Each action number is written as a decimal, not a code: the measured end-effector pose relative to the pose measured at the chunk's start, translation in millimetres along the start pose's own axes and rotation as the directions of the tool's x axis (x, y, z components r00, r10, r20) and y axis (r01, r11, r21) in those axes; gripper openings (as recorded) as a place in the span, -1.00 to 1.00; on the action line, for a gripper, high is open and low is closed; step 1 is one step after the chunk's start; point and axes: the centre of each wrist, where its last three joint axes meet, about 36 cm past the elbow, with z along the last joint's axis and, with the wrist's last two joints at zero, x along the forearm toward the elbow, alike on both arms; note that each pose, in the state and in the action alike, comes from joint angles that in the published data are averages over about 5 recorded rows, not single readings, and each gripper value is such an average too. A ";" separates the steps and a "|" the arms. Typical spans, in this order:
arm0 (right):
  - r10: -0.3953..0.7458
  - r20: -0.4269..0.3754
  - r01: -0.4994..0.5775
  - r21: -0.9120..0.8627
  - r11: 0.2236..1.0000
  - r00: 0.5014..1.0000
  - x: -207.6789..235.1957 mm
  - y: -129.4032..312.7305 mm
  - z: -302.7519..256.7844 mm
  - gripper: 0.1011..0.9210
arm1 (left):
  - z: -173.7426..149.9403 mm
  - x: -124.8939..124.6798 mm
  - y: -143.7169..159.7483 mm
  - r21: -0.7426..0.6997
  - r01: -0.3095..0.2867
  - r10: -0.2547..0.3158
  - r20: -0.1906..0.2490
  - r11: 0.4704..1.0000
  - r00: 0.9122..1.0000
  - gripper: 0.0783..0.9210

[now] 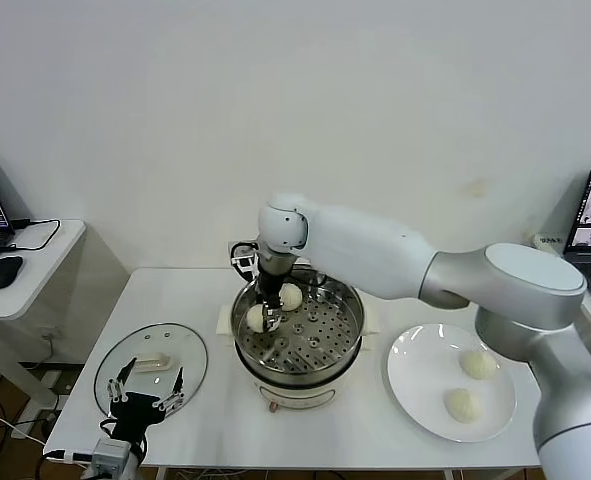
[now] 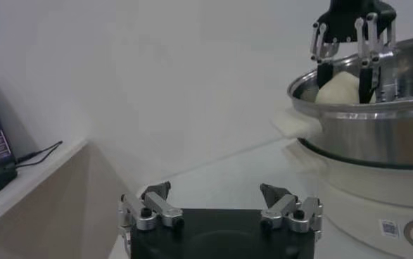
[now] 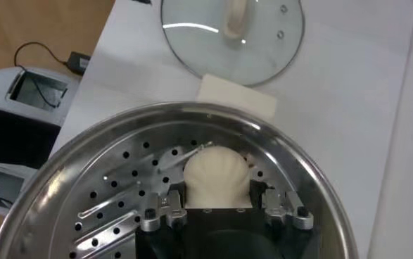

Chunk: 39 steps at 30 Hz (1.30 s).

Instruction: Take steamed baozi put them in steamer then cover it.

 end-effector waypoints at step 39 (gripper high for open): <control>0.159 0.029 -0.156 -0.083 0.984 0.987 146.8 121.6 196.7 0.76 | 3.8 -4.5 -8.0 0.004 -0.039 0.039 -0.009 0.999 0.999 0.77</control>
